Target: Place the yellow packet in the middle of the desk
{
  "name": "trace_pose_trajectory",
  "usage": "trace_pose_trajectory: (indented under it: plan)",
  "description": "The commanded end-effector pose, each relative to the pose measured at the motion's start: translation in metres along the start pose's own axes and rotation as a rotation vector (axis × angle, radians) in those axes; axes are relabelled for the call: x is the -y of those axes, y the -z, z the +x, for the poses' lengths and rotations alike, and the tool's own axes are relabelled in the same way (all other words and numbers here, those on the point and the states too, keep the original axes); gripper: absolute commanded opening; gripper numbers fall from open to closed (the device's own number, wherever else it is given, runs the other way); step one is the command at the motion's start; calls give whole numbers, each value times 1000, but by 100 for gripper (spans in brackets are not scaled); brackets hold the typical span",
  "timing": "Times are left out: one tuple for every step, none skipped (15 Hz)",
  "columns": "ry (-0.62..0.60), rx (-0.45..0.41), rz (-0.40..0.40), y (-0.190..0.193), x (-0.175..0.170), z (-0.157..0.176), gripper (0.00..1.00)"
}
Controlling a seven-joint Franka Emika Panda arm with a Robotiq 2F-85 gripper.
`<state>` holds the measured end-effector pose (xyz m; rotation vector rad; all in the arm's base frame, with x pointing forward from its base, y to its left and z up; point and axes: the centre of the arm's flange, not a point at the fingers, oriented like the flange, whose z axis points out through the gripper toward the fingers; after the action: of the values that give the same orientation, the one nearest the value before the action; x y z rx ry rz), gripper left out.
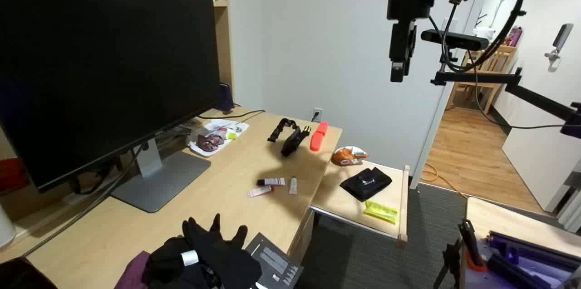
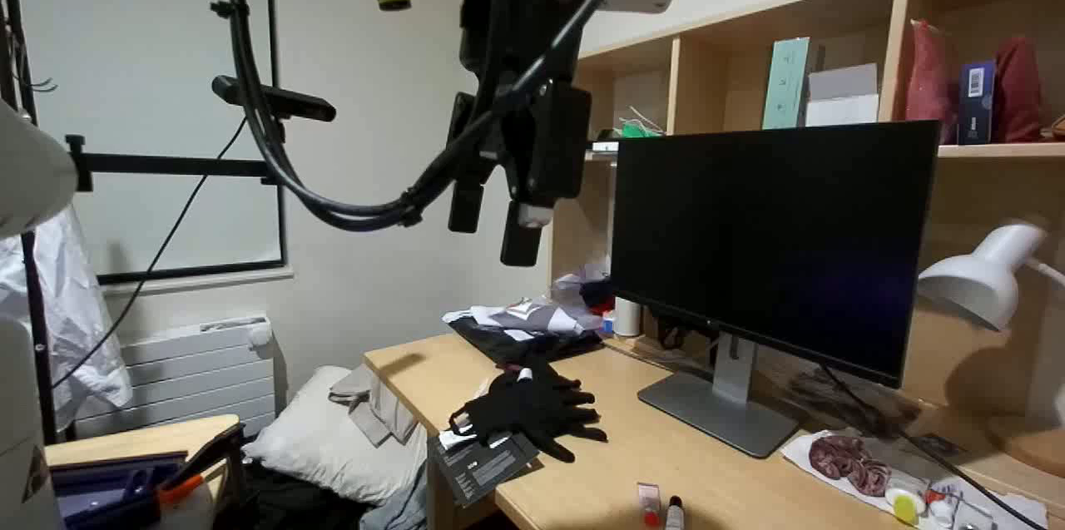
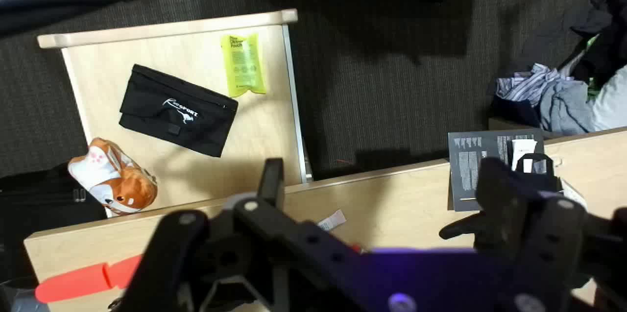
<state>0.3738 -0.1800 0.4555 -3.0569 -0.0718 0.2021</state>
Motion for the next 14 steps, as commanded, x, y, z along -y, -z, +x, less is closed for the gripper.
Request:
trace_pose_trajectory:
  plan:
    - [0,0,0,0,0,0,100]
    - [0,0,0,0,0,0,100]
    - [0,0,0,0,0,0,100]
    - [-6,-39,-8,-5,0,5,100]
    - [-4,-51,-11,-6,-1,7,100]
    - [4,-73,-17,-10,-2,10,100]
    - [4,-91,-20,-12,-3,13,100]
    - [6,-94,-26,-17,-5,16,100]
    - [5,-88,-28,-24,-8,18,100]
    - [5,-71,-31,-33,-12,19,100]
    - [2,-55,-30,-42,-16,20,100]
    - [-6,-32,-29,-55,-21,22,100]
    - [-12,-14,-29,-65,-24,24,100]
    - [-19,-9,-30,-75,-27,28,100]
